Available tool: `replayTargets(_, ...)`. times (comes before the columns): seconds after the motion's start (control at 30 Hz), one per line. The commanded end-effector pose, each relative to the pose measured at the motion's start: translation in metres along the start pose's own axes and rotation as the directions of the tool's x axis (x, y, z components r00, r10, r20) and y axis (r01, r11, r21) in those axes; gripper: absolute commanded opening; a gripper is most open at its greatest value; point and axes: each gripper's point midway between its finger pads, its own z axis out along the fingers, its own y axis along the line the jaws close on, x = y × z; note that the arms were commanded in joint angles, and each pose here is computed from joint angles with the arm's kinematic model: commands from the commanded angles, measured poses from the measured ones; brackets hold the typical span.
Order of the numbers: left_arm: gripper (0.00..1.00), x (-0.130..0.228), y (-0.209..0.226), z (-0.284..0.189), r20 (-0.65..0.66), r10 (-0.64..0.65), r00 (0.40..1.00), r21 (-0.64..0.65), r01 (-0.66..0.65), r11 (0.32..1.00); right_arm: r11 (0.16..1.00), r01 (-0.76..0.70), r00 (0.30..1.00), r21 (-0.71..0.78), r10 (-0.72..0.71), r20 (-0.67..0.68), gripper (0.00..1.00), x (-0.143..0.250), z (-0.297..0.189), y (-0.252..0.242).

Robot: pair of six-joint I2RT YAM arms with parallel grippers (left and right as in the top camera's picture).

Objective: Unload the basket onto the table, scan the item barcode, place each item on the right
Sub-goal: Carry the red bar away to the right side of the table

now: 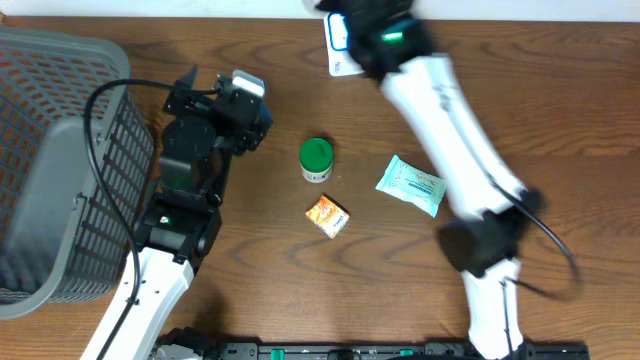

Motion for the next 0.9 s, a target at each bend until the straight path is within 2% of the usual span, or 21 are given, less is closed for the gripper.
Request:
replayTargets(0.0,0.98,-0.022,0.002,-0.002,0.087,-0.023,0.996,0.019,0.022,1.0,0.924,-0.369,0.901,0.099,0.382,-0.205,0.01,0.114,0.003,-0.064)
replayTargets(0.07,0.98,-0.026,-0.004,-0.003,0.111,-0.025,0.993,0.055,0.019,0.998,0.883,-0.448,0.825,0.138,0.468,-0.318,0.01,0.168,0.01,-0.073)
replayTargets(0.2,0.98,-0.033,-0.014,-0.005,0.144,-0.027,0.989,0.116,0.011,0.993,0.729,-0.633,0.579,0.26,0.669,-0.466,0.01,0.265,0.036,-0.077)
replayTargets(0.37,0.98,-0.034,-0.015,-0.007,0.15,-0.028,0.988,0.122,0.01,0.992,0.645,-0.667,0.34,0.373,0.709,-0.618,0.01,0.37,0.06,-0.055)
replayTargets(0.5,0.98,-0.034,-0.015,-0.006,0.149,-0.028,0.988,0.123,0.01,0.992,0.642,-0.639,0.224,0.424,0.683,-0.696,0.01,0.432,0.081,-0.024)
replayTargets(0.67,0.98,-0.034,-0.015,-0.006,0.149,-0.028,0.988,0.123,0.01,0.992,0.707,-0.527,0.097,0.472,0.602,-0.793,0.01,0.514,0.089,0.033)
replayTargets(0.8,0.98,-0.032,-0.016,-0.005,0.144,-0.027,0.989,0.125,0.009,0.992,0.669,-0.557,-0.009,0.493,0.589,-0.808,0.01,0.559,0.093,0.084)
replayTargets(0.83,0.98,-0.032,-0.016,-0.004,0.142,-0.027,0.99,0.126,0.009,0.992,0.644,-0.584,-0.039,0.494,0.586,-0.809,0.06,0.569,0.094,0.099)
replayTargets(0.87,0.98,-0.031,-0.017,-0.004,0.14,-0.027,0.99,0.127,0.009,0.992,0.615,-0.618,-0.058,0.49,0.585,-0.809,0.31,0.572,0.095,0.109)
